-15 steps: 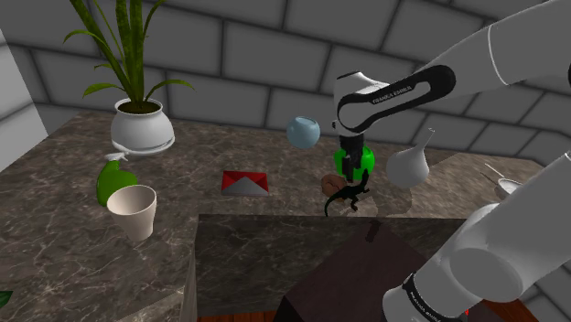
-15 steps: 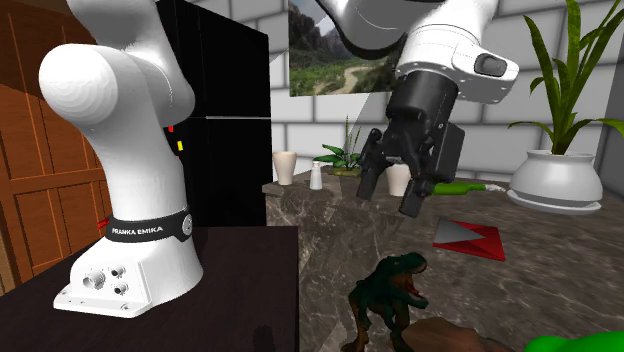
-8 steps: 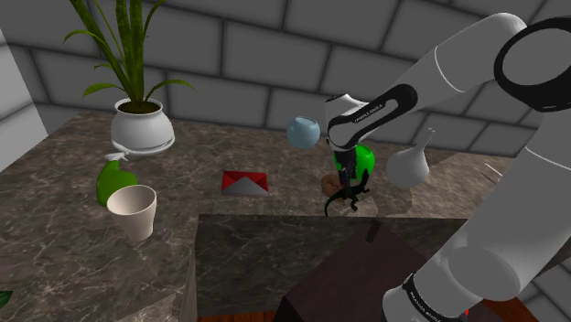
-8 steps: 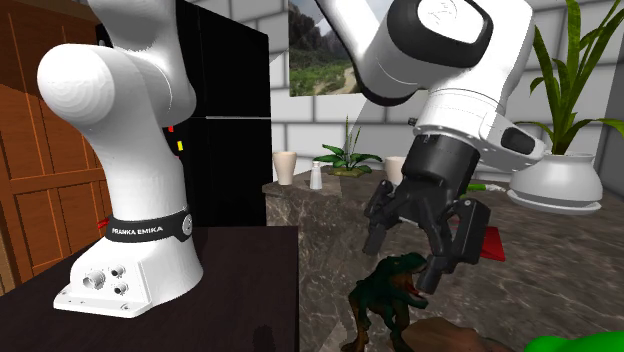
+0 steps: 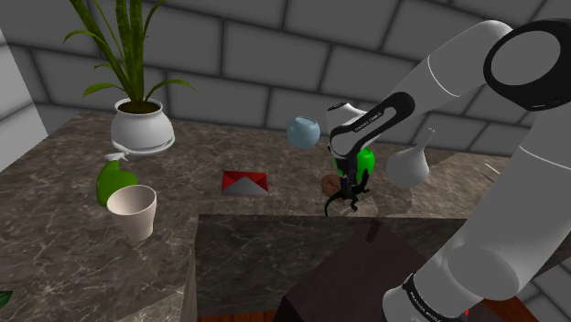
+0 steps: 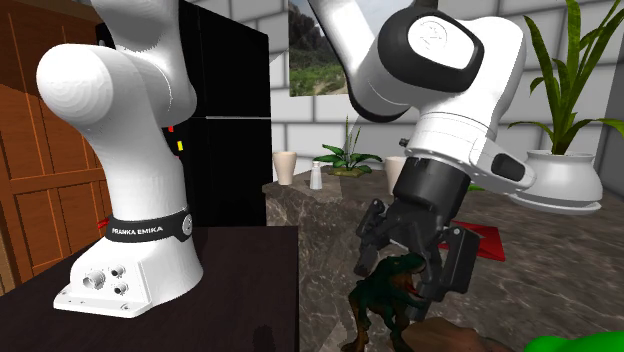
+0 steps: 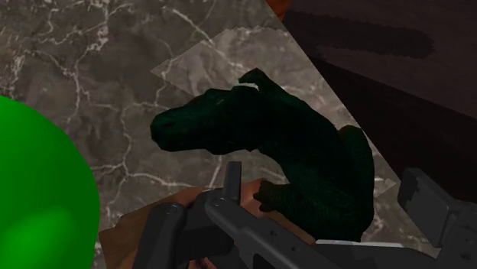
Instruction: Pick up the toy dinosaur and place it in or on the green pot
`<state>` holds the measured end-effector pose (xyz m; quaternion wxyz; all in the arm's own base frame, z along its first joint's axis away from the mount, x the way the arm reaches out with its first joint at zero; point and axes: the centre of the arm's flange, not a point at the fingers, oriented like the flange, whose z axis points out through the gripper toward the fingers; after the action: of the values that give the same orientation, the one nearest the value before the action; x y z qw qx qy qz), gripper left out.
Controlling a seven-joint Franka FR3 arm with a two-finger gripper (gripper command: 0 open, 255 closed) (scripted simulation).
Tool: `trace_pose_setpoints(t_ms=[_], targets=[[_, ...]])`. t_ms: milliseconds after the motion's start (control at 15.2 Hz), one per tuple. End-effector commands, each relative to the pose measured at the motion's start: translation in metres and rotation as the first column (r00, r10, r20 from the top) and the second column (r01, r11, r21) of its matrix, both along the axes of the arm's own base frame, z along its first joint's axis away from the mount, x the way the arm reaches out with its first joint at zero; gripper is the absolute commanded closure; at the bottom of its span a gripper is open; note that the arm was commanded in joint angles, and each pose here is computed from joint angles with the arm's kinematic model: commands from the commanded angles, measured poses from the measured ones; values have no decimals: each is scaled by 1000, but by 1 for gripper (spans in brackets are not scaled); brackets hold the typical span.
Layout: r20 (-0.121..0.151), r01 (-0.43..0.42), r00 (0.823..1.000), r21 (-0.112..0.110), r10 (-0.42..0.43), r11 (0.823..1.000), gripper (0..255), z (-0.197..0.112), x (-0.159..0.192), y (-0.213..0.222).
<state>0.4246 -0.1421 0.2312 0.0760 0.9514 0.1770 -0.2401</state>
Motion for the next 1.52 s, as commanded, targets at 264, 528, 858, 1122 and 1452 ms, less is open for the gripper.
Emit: trace_pose_setpoints(t_ms=[264,528,858,1122,1452], targets=[[0,0,1000,0,0,1000,0,0,0,0],[0,0,1000,0,0,1000,255,0,0,0],[0,0,1000,0,0,1000,255,0,0,0],[0,0,1000,0,0,1000,255,15,0,0],[0,0,1000,0,0,1000,255,42,0,0]])
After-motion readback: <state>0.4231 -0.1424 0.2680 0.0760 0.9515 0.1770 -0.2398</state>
